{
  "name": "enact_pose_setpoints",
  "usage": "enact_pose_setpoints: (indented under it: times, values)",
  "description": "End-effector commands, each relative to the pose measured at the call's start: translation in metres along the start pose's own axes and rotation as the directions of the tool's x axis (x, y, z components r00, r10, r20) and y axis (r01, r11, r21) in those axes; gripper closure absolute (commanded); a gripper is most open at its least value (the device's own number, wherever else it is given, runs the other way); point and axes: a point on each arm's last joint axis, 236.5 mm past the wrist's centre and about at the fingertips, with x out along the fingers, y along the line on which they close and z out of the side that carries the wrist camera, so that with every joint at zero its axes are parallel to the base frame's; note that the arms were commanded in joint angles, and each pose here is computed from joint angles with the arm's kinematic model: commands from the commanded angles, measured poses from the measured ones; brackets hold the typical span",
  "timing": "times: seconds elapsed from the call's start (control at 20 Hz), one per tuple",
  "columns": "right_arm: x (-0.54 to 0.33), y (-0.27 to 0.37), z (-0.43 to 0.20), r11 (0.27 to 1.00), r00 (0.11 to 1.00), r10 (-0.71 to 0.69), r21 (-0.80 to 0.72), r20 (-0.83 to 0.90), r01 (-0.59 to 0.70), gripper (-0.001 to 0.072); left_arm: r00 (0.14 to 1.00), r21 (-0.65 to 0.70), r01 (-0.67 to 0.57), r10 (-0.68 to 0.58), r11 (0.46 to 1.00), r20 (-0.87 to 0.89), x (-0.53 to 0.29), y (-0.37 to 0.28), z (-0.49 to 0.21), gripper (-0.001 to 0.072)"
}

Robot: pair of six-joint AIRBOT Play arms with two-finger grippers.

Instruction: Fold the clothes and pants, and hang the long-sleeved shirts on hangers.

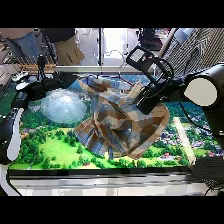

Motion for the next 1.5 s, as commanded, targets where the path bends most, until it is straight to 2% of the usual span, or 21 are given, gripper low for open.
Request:
enact_pose_setpoints:
  times: [0.0, 0.15, 0.3, 0.5, 0.7, 0.85, 0.9, 0.95, 1.0, 1.05, 1.15, 1.25, 1.35, 1.45]
  values:
    - [0.003, -0.005, -0.010, 0.998, 0.999, -0.022, -0.059, -0.049, 0.019, 0.0679, 1.000, 0.004, -0.006, 0.006, 1.000, 0.005, 0.001, 0.000, 0.001, 0.0700]
    - [0.024, -0.001, -0.026, 0.991, 0.989, -0.004, -0.134, -0.149, -0.016, 0.0680, 1.000, 0.030, 0.010, -0.010, 1.000, 0.005, 0.004, -0.018, 0.004, 0.0700]
    - [0.058, -0.001, -0.050, 0.989, 0.953, -0.009, -0.144, -0.304, -0.037, 0.0680, 1.000, 0.117, 0.023, -0.024, 0.993, 0.010, 0.004, -0.051, 0.011, 0.0700]
    - [0.095, -0.017, -0.066, 0.989, 0.908, -0.091, 0.070, -0.409, 0.131, 0.0679, 1.000, 0.206, 0.018, -0.016, 0.978, -0.011, 0.005, -0.086, 0.011, 0.0700]
    - [0.089, -0.038, -0.006, 0.916, 0.974, -0.160, 0.344, -0.162, 0.208, 0.0680, 0.980, 0.225, 0.002, 0.043, 0.974, -0.193, 0.030, -0.082, -0.040, 0.0698]
    - [0.057, -0.083, 0.027, 0.781, 0.967, -0.256, 0.587, -0.012, 0.214, 0.0679, 0.913, 0.192, 0.147, -0.058, 0.970, -0.403, 0.059, -0.113, -0.107, 0.0677]
    - [0.043, -0.097, 0.032, 0.737, 0.963, -0.269, 0.649, 0.030, 0.186, 0.0679, 0.895, 0.180, 0.180, -0.085, 0.967, -0.438, 0.070, -0.123, -0.122, 0.0598]
    - [0.030, -0.106, 0.035, 0.712, 0.961, -0.269, 0.686, 0.069, 0.151, 0.0679, 0.887, 0.176, 0.195, -0.097, 0.965, -0.451, 0.078, -0.128, -0.131, 0.0371]
    - [0.014, -0.114, 0.034, 0.691, 0.958, -0.266, 0.714, 0.104, 0.115, 0.0679, 0.888, 0.176, 0.197, -0.099, 0.964, -0.449, 0.086, -0.130, -0.134, 0.0257]
    - [-0.001, -0.119, 0.030, 0.672, 0.957, -0.261, 0.735, 0.128, 0.085, 0.0679, 0.892, 0.179, 0.193, -0.097, 0.965, -0.441, 0.090, -0.131, -0.134, 0.0221]
    - [-0.038, -0.143, 0.011, 0.622, 0.940, -0.308, 0.778, 0.145, 0.084, 0.0678, 0.895, 0.183, 0.190, -0.094, 0.965, -0.435, 0.090, -0.132, -0.132, 0.0221]
    - [-0.081, -0.179, -0.022, 0.542, 0.901, -0.419, 0.827, 0.113, 0.148, 0.0678, 0.894, 0.128, 0.165, -0.093, 0.978, -0.438, 0.083, -0.134, -0.129, 0.0222]
    - [-0.133, -0.224, -0.089, 0.364, 0.821, -0.570, 0.883, -0.039, 0.295, 0.0678, 0.872, 0.051, 0.154, -0.111, 0.987, -0.477, 0.068, -0.142, -0.133, 0.0223]
    - [-0.196, -0.258, -0.184, 0.078, 0.682, -0.671, 0.887, -0.291, 0.455, 0.0678, 0.840, 0.027, 0.174, -0.134, 0.984, -0.526, 0.053, -0.152, -0.140, 0.0244]
